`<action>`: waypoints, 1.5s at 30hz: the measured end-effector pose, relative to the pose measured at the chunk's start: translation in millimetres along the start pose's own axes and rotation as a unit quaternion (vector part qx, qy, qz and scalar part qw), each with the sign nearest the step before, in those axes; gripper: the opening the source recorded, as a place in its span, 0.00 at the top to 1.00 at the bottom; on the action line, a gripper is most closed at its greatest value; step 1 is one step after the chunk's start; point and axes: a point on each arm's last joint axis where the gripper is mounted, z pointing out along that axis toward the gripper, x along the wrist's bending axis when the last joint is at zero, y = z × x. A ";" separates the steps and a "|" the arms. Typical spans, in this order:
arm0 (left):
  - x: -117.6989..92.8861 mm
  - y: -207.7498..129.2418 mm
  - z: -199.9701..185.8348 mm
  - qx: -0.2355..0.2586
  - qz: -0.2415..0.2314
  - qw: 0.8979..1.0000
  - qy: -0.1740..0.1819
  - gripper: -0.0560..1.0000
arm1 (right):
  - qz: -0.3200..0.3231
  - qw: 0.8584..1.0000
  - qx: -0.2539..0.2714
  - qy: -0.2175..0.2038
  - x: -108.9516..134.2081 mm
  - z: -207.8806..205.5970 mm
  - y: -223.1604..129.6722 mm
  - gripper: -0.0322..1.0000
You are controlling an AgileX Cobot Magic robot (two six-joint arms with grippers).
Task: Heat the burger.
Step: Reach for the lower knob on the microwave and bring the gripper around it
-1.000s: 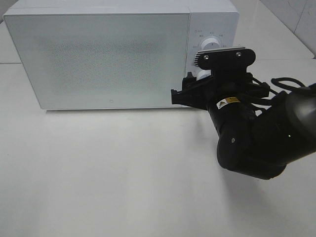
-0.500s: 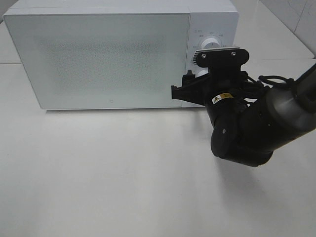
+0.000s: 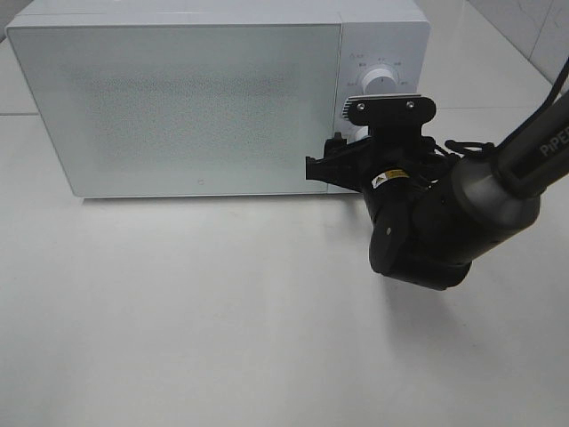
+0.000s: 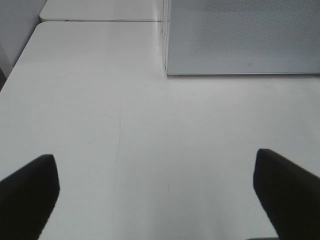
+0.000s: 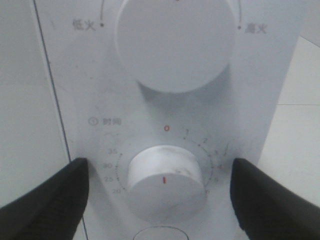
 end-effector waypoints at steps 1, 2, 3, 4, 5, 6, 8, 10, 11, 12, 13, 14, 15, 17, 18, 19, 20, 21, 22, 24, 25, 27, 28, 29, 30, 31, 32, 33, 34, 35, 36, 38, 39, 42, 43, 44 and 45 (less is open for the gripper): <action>0.0 0.0 0.0 0.000 0.000 1.000 0.000 0.03 | 0.001 1.000 0.000 0.001 0.2 0.2 -0.2 0.23; 0.0 0.0 0.0 0.000 0.000 1.000 0.000 0.03 | 0.001 1.000 0.000 0.001 0.2 0.2 -0.2 0.23; 0.0 0.0 0.0 0.000 0.000 1.000 0.000 0.03 | 0.001 1.000 0.000 0.001 0.2 0.2 -0.2 0.23; 0.0 0.0 0.0 0.000 0.000 1.000 0.000 0.03 | 0.001 1.000 0.001 0.002 0.4 0.2 -0.3 0.23; 0.0 0.0 0.0 0.000 0.000 1.000 0.000 0.03 | 0.001 1.000 0.001 0.002 0.7 0.3 -0.1 0.24; 0.0 0.0 0.0 0.000 0.000 1.000 0.000 0.03 | 0.001 1.000 0.001 0.002 0.7 0.3 -0.1 0.24; 0.0 0.0 0.0 0.000 0.000 1.000 0.000 0.03 | 0.002 1.000 0.001 0.002 0.9 0.5 0.0 0.26; 0.0 0.0 0.0 0.000 0.000 1.000 0.000 0.03 | 0.000 1.000 0.000 0.006 1.7 0.7 0.0 0.32; 0.0 0.0 0.0 0.000 0.000 1.000 0.000 0.03 | 0.000 1.000 0.000 0.006 1.7 0.7 0.0 0.32; 0.0 0.0 0.0 0.000 0.000 1.000 0.000 0.03 | -0.001 1.000 -0.002 0.006 1.7 0.8 -0.3 0.39; 0.0 0.0 0.0 0.000 0.000 1.000 0.000 0.03 | 0.002 1.000 -0.002 -0.001 0.4 0.8 -0.1 0.50; 0.0 0.0 0.0 0.000 0.000 1.000 0.000 0.03 | 0.002 1.000 -0.002 -0.001 0.4 0.8 -0.1 0.50; 0.0 0.0 0.0 0.000 0.000 1.000 0.000 0.03 | 0.004 1.000 -0.002 -0.003 0.0 0.8 -0.1 0.55; 0.0 0.0 0.0 0.000 0.000 1.000 0.000 0.03 | 0.004 1.000 -0.002 -0.004 -0.2 0.8 -0.2 0.55; 0.0 0.0 0.0 0.000 0.000 1.000 0.000 0.03 | 0.005 1.000 -0.002 -0.005 -0.3 0.8 -0.2 0.55; 0.0 0.0 0.0 0.000 0.000 1.000 0.000 0.03 | 0.005 1.000 -0.002 -0.005 -0.3 0.8 -0.2 0.55; 0.0 0.0 0.0 0.000 0.000 1.000 0.000 0.03 | 0.005 1.000 -0.002 -0.005 -0.3 0.8 -0.2 0.55; 0.0 0.0 0.0 0.000 0.000 1.000 0.000 0.03 | 0.005 1.000 -0.002 -0.005 -0.3 0.8 -0.2 0.55; 0.0 0.0 0.0 0.000 0.000 1.000 0.000 0.03 | 0.005 1.000 -0.002 -0.005 -0.3 0.8 -0.2 0.55; 0.0 0.0 0.0 0.000 0.000 1.000 0.000 0.03 | 0.005 1.000 -0.002 -0.005 -0.3 0.8 -0.2 0.55; 0.0 0.0 0.0 0.000 0.000 1.000 0.000 0.03 | 0.005 1.000 -0.002 -0.005 -0.3 0.8 -0.2 0.55; 0.0 0.0 0.0 0.000 0.000 1.000 0.000 0.03 | 0.005 1.000 -0.002 -0.005 -0.3 0.8 -0.2 0.55; 0.0 0.0 0.0 0.000 0.000 1.000 0.000 0.03 | 0.005 1.000 -0.002 -0.005 -0.3 0.8 -0.2 0.55; 0.0 0.0 0.0 0.000 0.000 1.000 0.000 0.03 | 0.005 1.000 -0.002 -0.005 -0.3 0.8 -0.2 0.55; 0.0 0.0 0.0 0.000 0.000 1.000 0.000 0.03 | 0.004 1.000 -0.002 -0.004 -0.2 0.8 -0.2 0.55; 0.0 0.0 0.0 0.000 0.000 1.000 0.000 0.03 | 0.004 1.000 -0.002 -0.003 0.0 0.8 -0.1 0.55; 0.0 0.0 0.0 0.000 0.000 1.000 0.000 0.03 | 0.004 1.000 -0.002 -0.003 0.0 0.8 -0.1 0.55; 0.0 0.0 0.0 0.000 0.000 1.000 0.000 0.03 | 0.004 1.000 -0.002 -0.002 0.1 0.8 -0.1 0.55; 0.0 0.0 0.0 0.000 0.000 1.000 0.000 0.03 | 0.007 1.000 -0.003 -0.002 0.2 0.8 -0.1 0.55; 0.0 0.0 0.0 0.000 0.000 1.000 0.000 0.03 | 0.007 1.000 -0.003 -0.002 0.2 0.8 -0.1 0.55; 0.0 0.0 0.0 0.000 0.000 1.000 0.000 0.03 | 0.009 1.000 -0.003 0.000 0.4 0.7 -0.1 0.55; 0.0 0.0 0.0 0.000 0.000 1.000 0.000 0.03 | 0.013 1.000 -0.004 0.000 -0.3 0.9 -0.1 0.55; 0.0 0.0 0.0 0.000 0.000 1.000 0.000 0.03 | 0.023 1.000 -0.004 0.001 -0.3 0.9 -0.2 0.55; 0.0 0.0 0.0 0.000 0.000 1.000 0.000 0.03 | 0.046 0.999 -0.004 0.002 -0.2 0.9 -0.1 0.55; 0.0 0.0 0.0 0.000 0.000 1.000 0.000 0.03 | 0.067 0.998 -0.004 0.002 -0.2 0.9 -0.1 0.55; 0.0 0.0 0.0 0.000 0.000 1.000 0.000 0.03 | 0.113 0.994 -0.004 0.005 0.2 0.9 -0.1 0.55; 0.0 0.0 0.0 0.000 0.000 1.000 0.000 0.03 | 0.113 0.994 -0.004 0.005 0.2 0.9 -0.1 0.55</action>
